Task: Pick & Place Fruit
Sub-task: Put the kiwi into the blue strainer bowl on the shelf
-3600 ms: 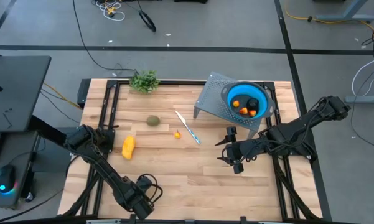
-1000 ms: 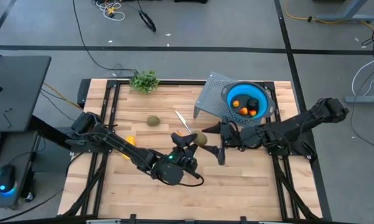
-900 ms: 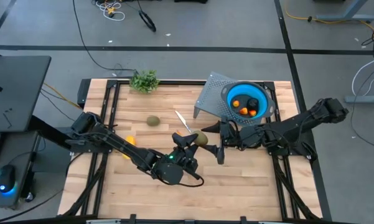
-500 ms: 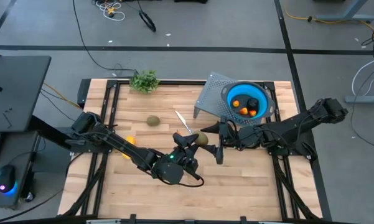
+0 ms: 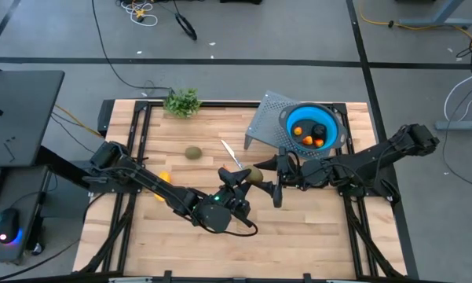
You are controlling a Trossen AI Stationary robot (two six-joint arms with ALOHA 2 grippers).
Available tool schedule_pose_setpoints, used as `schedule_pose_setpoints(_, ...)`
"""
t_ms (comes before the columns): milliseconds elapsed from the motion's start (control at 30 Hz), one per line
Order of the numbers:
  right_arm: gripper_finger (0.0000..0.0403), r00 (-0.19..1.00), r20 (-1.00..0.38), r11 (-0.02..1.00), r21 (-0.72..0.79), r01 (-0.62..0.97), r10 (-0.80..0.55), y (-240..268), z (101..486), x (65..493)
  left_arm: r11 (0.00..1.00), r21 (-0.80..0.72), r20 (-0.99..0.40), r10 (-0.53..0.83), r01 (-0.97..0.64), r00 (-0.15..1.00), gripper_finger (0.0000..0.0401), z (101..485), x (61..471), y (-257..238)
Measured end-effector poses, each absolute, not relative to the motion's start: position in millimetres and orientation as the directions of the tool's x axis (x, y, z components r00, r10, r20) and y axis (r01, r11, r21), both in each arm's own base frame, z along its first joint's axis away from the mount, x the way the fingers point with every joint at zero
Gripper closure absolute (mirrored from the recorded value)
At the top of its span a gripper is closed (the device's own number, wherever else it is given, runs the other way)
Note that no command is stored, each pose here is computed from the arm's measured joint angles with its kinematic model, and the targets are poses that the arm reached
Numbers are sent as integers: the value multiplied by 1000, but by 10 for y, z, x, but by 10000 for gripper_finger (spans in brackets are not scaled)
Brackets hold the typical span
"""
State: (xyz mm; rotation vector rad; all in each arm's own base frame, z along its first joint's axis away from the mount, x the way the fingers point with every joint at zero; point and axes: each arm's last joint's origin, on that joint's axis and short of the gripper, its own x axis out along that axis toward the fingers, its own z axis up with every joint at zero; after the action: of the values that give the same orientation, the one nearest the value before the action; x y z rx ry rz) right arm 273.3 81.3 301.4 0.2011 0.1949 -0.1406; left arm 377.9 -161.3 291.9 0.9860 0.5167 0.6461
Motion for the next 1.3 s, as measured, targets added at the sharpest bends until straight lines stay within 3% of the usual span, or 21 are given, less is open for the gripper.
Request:
schedule_pose_setpoints(300,150,971,-209,971,180,155,-117,814,3012,2732,405,878,-112,694,-257,711,148,2918,3780,-1619)
schedule_pose_setpoints(500,152,965,-217,971,150,185,-150,795,2998,2735,439,854,-97,660,-278,745,112,2965,3752,-1729)
schedule_pose_setpoints(667,152,956,-237,971,123,204,-171,740,2979,2742,410,864,-66,666,-291,743,76,3018,3712,-1821)
schedule_pose_setpoints(800,152,931,-245,956,47,291,-272,663,3024,2657,395,856,-52,708,-334,705,51,3024,3674,-1854)
schedule_pose_setpoints(1067,153,805,-229,835,-90,543,-548,448,3250,2185,599,705,-155,652,-380,742,43,2838,3666,-1794)
schedule_pose_setpoints(1300,153,692,-271,736,-113,667,-669,265,3293,1742,741,574,-306,589,-349,748,46,2599,3715,-1550)
